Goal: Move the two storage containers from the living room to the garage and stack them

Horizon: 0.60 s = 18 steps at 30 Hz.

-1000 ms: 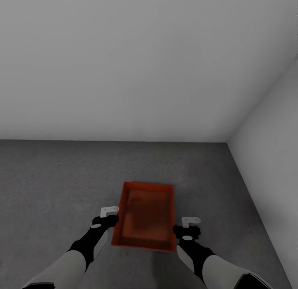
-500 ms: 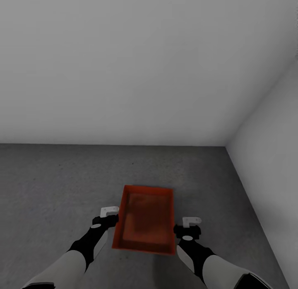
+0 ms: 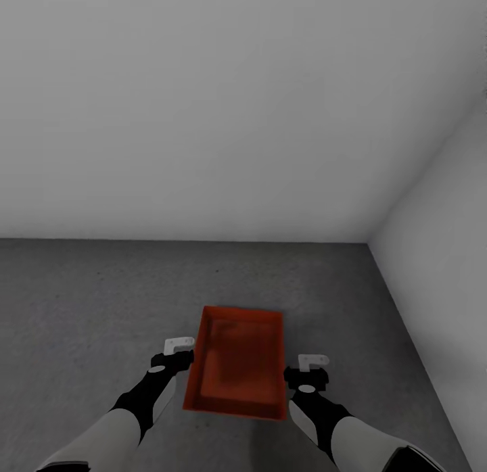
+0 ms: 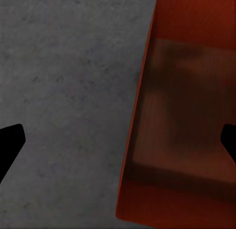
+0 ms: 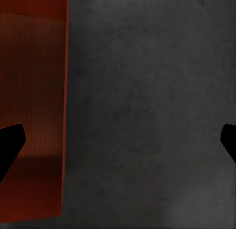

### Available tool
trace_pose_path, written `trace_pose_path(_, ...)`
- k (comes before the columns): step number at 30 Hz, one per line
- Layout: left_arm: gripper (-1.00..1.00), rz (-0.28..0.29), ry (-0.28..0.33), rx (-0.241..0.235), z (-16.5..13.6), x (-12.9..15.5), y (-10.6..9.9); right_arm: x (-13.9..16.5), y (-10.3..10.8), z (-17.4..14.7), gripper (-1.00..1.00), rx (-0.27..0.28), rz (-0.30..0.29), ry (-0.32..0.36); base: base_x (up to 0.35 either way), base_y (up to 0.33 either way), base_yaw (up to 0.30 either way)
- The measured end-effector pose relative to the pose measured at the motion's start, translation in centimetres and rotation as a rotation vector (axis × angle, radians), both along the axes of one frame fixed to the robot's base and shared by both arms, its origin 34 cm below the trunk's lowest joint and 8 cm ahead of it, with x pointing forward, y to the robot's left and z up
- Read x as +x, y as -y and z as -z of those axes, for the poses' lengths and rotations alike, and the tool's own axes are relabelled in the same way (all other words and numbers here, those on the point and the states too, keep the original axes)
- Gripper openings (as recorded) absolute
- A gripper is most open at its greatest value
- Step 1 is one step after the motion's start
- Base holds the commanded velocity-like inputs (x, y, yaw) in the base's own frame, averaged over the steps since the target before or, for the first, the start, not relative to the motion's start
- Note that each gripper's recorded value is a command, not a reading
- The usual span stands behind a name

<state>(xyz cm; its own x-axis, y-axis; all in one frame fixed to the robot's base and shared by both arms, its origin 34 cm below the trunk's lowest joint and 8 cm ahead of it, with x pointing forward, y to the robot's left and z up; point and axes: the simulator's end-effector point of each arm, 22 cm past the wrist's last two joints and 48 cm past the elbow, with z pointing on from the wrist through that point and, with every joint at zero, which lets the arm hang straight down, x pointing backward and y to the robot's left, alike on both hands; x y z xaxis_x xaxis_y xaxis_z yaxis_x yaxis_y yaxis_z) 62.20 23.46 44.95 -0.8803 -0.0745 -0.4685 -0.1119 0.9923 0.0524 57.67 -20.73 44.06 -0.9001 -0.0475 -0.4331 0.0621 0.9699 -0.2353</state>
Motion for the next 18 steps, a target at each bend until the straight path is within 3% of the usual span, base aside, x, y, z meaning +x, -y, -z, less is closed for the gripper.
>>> trace_pose_path(18,1.00,0.001,0.009,0.000,-3.4,0.4,0.0,0.4,-0.3,-3.4,1.00,0.006,-0.007,0.009,0.000,0.000,0.000)
